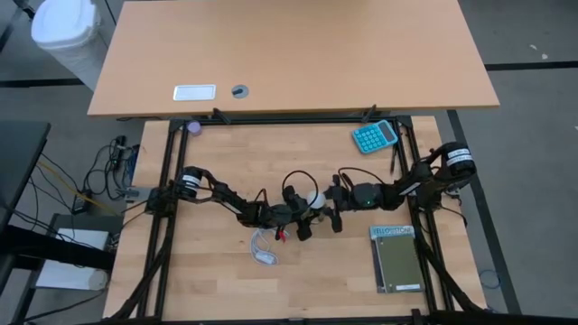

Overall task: Screw lightbulb
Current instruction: Insert the lightbulb into the socket

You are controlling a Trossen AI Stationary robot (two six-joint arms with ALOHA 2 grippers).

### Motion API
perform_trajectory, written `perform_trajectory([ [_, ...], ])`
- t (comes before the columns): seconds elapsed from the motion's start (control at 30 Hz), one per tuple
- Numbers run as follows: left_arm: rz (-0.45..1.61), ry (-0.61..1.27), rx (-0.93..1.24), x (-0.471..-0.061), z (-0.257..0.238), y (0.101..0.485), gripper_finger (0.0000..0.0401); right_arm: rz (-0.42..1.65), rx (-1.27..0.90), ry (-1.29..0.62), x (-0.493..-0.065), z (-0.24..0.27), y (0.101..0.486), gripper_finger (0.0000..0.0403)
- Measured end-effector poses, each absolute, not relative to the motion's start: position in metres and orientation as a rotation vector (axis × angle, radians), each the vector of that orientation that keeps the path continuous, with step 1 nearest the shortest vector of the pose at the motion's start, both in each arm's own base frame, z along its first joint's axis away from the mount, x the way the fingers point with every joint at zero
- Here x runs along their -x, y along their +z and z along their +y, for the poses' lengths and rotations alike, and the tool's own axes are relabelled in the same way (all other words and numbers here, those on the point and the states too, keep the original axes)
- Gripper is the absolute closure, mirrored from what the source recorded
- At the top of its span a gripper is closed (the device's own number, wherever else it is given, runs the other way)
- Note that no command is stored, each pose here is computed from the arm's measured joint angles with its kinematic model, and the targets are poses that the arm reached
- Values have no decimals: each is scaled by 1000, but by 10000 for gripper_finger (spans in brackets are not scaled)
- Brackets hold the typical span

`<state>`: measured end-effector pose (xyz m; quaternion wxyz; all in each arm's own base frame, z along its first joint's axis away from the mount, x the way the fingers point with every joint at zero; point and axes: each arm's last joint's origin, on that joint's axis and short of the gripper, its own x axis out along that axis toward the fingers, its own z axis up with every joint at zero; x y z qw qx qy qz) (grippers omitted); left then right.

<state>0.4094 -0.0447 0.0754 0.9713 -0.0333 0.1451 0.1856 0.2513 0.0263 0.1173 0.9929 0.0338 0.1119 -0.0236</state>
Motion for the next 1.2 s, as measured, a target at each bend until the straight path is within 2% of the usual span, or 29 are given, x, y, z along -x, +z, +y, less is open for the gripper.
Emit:
perform_trajectory([
  [0.57, 288, 418, 77, -409, -43, 75, 158, 257, -115, -351, -265, 59, 123, 229],
  [0.93, 291, 442, 71, -409, -42, 75, 173, 221, -213, -469, -261, 66, 122, 229],
  [1.2, 293, 456, 84, -408, -42, 74, 183, 277, -198, -533, -276, 72, 128, 229],
])
